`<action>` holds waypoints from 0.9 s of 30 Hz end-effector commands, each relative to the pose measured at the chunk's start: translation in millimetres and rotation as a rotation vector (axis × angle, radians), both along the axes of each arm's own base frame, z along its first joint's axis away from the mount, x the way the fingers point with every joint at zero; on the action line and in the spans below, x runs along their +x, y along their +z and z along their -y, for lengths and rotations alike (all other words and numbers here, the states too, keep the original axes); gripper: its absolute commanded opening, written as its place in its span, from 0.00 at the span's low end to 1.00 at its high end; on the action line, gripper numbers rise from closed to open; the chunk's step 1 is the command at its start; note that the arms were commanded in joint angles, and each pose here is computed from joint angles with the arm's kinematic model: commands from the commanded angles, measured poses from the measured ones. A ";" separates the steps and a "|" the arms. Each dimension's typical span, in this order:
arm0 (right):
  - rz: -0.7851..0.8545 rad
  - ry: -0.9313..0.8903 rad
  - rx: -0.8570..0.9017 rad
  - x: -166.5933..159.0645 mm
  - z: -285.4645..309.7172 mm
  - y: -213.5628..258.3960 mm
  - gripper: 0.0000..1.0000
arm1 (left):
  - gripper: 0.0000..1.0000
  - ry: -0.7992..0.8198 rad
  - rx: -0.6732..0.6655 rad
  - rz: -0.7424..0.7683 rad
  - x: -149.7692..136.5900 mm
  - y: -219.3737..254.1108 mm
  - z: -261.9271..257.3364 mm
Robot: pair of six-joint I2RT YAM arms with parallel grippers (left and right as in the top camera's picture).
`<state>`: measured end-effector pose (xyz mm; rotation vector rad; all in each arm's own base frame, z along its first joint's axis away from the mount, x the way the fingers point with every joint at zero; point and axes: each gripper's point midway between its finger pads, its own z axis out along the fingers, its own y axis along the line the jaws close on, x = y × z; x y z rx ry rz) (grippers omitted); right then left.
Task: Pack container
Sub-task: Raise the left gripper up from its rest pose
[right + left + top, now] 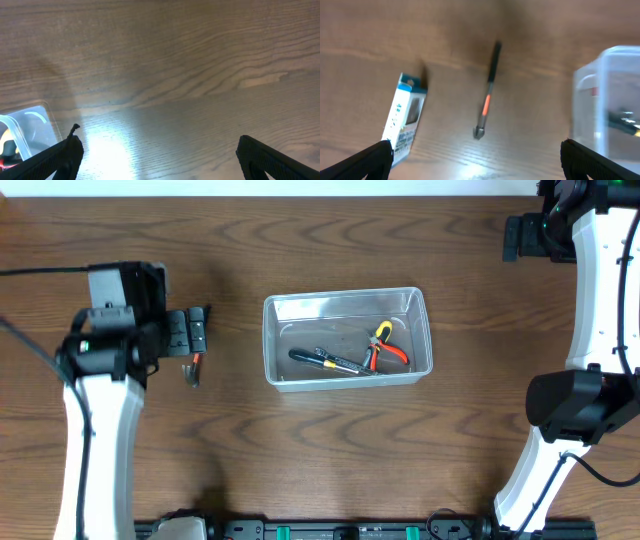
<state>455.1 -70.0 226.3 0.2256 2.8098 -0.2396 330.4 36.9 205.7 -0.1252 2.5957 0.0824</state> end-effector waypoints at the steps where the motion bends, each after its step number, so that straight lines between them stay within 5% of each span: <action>1: 0.027 -0.013 -0.004 -0.2 0.4 9.4 0.99 | 0.98 0.018 -0.001 -0.073 6.4 -19.4 -8.7; 8: 0.027 -0.013 -0.005 -0.1 0.5 9.4 0.99 | 1.00 -0.035 0.014 -0.194 12.5 -57.1 -10.6; 13: 0.027 -0.013 -0.004 -0.1 0.4 9.4 0.99 | 0.84 -0.093 0.034 -0.240 13.9 -71.0 -10.8; 27: 0.027 -0.009 -0.004 0.1 -1.3 9.4 0.99 | 0.78 -0.098 0.028 -0.285 12.0 -87.7 -10.5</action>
